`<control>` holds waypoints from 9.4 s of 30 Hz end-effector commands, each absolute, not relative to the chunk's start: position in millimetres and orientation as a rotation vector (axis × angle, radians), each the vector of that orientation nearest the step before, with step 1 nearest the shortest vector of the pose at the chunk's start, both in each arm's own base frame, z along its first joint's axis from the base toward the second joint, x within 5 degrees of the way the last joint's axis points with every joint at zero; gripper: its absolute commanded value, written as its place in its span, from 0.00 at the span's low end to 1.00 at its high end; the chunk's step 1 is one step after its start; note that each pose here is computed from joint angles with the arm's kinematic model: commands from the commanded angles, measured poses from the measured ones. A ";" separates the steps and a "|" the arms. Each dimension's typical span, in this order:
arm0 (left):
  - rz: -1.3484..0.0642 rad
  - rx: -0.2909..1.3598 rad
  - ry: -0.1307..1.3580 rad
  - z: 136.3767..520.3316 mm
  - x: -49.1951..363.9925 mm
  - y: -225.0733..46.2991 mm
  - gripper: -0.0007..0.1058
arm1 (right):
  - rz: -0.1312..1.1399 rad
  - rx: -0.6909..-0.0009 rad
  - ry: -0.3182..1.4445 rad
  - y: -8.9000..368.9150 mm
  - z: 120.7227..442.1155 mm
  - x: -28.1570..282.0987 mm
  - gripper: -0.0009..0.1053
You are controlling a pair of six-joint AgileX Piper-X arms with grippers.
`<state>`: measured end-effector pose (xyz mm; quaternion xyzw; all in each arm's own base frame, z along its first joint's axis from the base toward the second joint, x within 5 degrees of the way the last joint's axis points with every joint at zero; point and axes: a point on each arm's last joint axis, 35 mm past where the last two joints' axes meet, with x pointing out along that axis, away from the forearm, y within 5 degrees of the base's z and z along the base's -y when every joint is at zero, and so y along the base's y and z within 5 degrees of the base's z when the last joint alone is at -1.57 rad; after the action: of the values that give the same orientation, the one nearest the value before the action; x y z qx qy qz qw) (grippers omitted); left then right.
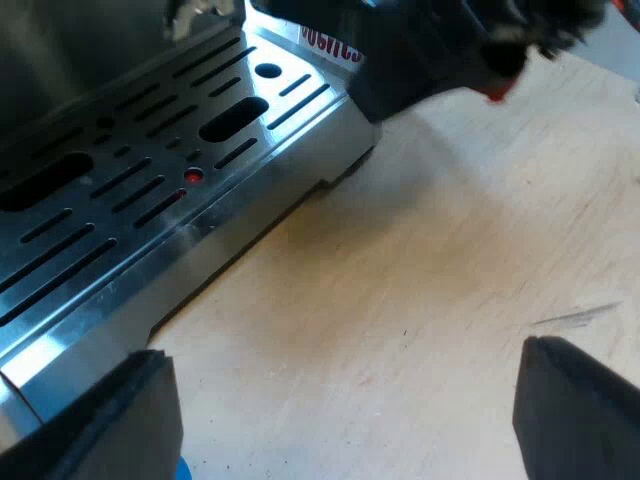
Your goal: Grind coffee beans and then tamp
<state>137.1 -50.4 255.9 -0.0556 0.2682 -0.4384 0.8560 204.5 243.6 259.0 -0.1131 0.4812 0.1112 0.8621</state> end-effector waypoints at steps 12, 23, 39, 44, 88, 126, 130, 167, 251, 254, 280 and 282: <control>-0.942 -0.111 0.551 257.2 137.4 -51.4 0.66 | 0.245 -0.304 0.985 252.3 260.1 181.9 0.01; -0.942 -0.111 0.551 257.2 137.4 -51.4 0.66 | 0.216 -0.329 0.917 254.2 265.4 176.9 0.01; -0.939 -0.120 0.583 256.7 128.8 -49.7 0.66 | 0.177 -0.293 0.792 254.4 259.8 155.0 0.01; -0.940 -0.120 0.581 258.1 124.6 -48.9 0.66 | 0.158 -0.256 0.731 243.7 248.4 148.8 0.01; -1.098 -0.228 0.623 258.2 117.4 -51.8 0.66 | 0.308 -0.339 0.515 232.3 183.1 70.0 0.01; -0.868 -0.101 0.669 249.8 120.2 -46.0 0.66 | 0.437 -0.376 0.648 190.8 123.1 58.4 0.01; -0.868 -0.101 0.669 249.8 120.2 -46.0 0.66 | 0.479 -0.382 0.700 189.2 119.8 56.3 0.01; -0.868 -0.101 0.669 249.8 120.2 -46.0 0.66 | 0.584 -0.631 1.083 200.3 148.1 48.9 0.69; -0.729 0.043 0.687 211.6 188.7 -76.1 0.66 | 0.743 -0.402 0.398 205.3 289.0 58.0 0.69; -0.725 0.055 0.716 203.1 193.0 -80.4 0.66 | 0.737 -0.403 0.396 205.2 289.0 58.2 0.69; -0.704 0.059 0.818 157.2 218.9 -88.9 0.62 | 0.725 -0.405 0.392 204.9 289.2 58.5 0.69; -0.704 0.059 0.818 157.2 218.9 -88.9 0.56 | 0.725 -0.405 0.392 204.9 289.2 58.5 0.69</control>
<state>218.3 -87.5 155.8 0.0236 0.3960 -0.3314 0.8560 57.8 204.7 283.9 -0.1982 0.1998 0.3520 0.8927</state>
